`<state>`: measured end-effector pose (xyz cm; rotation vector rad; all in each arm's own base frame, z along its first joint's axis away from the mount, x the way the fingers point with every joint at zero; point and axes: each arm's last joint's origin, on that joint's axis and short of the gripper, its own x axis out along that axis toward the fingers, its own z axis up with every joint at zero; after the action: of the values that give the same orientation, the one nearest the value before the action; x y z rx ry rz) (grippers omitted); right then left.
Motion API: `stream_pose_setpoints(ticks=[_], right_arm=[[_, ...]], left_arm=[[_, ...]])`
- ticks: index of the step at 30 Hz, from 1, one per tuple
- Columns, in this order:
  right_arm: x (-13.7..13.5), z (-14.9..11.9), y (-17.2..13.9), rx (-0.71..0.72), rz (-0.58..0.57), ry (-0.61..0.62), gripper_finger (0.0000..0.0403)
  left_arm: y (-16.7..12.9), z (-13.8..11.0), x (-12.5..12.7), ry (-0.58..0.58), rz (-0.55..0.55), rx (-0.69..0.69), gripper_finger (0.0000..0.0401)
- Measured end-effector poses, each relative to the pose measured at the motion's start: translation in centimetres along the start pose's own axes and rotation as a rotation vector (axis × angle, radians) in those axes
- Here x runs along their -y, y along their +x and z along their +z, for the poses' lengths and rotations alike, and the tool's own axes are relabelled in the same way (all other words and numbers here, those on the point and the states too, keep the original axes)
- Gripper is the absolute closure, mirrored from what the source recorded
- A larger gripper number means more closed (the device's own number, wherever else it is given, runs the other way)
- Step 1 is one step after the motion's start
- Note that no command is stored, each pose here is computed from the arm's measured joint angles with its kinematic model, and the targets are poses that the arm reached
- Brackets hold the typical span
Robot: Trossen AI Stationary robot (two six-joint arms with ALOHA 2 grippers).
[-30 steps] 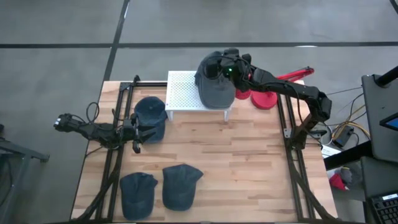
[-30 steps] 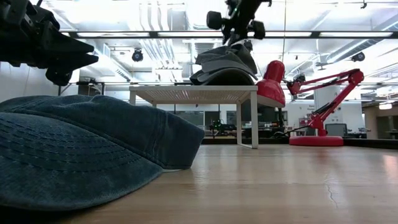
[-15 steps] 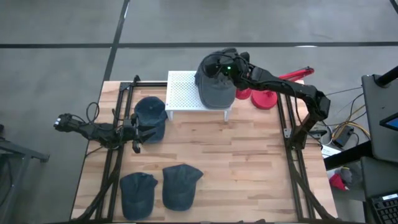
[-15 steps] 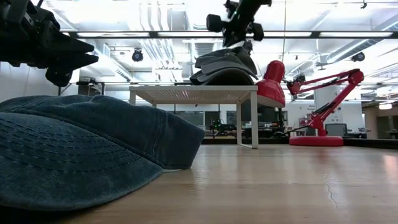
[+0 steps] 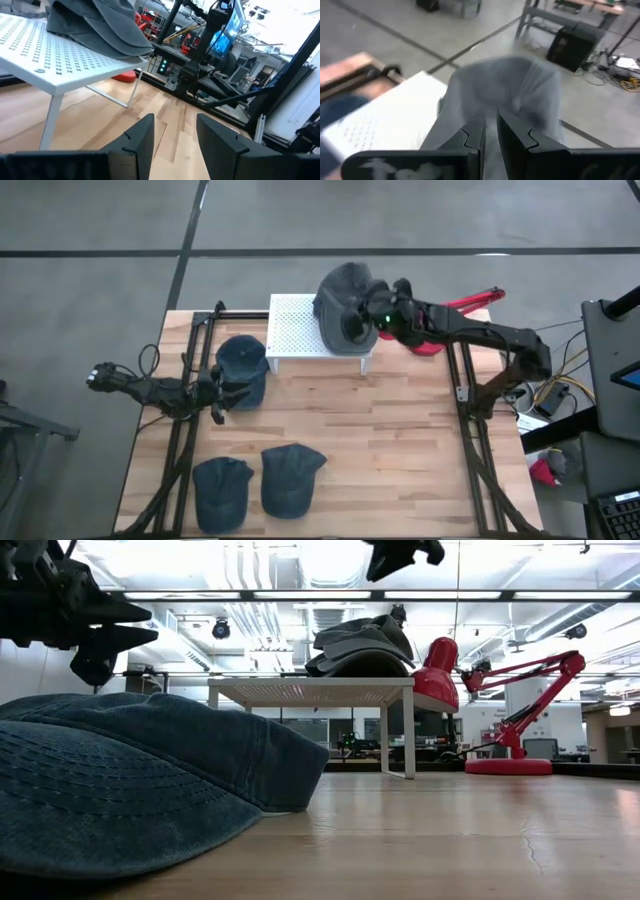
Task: Pick & Place hat
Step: Put the top blue cap on the shelf
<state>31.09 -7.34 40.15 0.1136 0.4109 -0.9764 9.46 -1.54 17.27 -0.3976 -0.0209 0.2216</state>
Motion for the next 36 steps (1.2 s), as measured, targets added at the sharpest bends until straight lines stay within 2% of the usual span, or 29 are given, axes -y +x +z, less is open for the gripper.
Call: stream_pose_setpoints(ticks=[8,14,20,27,36], right_arm=[[-1.7,-4.0,-3.4,-0.094,0.093,-0.079,0.0365],[-1.7,-7.3,-5.2,-0.107,0.155,-0.020,0.0365],[-0.8,-9.8,-7.0,-0.023,0.267,0.062,0.0365],[1.3,-12.9,-8.1,0.028,0.454,0.168,0.0365],[3.3,-16.4,-8.2,0.202,0.688,0.244,0.0365]], left_arm=[[0.0,0.0,0.0,0.125,0.001,0.001,0.0252],[-0.2,1.3,0.3,0.176,0.024,0.042,0.0252],[-0.5,3.4,0.7,0.261,0.128,0.080,0.0252],[-0.5,4.8,1.2,0.333,0.232,-0.050,0.0252],[0.3,6.2,2.2,0.301,0.397,-0.276,0.0252]])
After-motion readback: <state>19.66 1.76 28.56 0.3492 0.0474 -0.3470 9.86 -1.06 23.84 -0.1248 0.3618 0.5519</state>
